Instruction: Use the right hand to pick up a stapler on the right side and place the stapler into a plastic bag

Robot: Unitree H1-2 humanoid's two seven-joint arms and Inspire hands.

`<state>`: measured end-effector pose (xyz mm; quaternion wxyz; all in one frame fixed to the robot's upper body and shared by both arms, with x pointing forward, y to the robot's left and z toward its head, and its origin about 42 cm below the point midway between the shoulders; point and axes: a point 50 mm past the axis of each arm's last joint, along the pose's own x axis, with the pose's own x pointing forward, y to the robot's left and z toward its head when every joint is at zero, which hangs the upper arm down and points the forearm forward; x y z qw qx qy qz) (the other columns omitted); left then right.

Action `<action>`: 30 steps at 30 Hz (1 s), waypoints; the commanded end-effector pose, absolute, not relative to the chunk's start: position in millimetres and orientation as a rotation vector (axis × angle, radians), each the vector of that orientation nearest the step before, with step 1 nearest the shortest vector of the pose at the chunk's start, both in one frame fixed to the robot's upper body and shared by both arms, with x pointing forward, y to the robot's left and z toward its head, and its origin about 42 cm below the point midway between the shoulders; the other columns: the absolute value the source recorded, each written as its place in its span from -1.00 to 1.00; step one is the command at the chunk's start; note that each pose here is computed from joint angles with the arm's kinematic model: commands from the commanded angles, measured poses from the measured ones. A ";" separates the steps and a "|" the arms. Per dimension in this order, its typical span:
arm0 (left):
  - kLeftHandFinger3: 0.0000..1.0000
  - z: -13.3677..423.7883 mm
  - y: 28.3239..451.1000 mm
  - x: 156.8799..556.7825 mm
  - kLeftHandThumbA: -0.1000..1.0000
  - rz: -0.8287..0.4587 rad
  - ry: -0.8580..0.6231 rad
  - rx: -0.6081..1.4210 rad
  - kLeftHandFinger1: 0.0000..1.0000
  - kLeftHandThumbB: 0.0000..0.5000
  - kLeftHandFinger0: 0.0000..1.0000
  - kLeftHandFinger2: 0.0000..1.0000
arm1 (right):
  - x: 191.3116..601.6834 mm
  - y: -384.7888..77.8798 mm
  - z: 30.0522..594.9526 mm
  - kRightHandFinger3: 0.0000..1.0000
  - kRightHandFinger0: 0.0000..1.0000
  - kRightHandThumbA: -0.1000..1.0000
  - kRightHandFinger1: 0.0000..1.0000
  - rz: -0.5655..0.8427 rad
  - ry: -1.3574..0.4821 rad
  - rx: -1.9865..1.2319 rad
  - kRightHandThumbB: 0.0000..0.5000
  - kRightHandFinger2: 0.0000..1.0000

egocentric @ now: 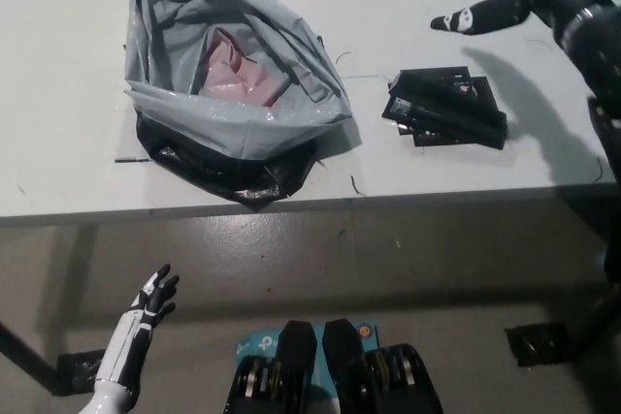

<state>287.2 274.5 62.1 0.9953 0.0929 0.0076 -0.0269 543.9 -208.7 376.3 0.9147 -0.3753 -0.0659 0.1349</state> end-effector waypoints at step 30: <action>1.00 72.0 271.1 289.6 1.00 -0.096 -0.083 0.198 1.00 1.00 1.00 1.00 | 586.2 -189.1 303.4 1.00 1.00 1.00 1.00 0.334 0.171 -1.101 0.68 1.00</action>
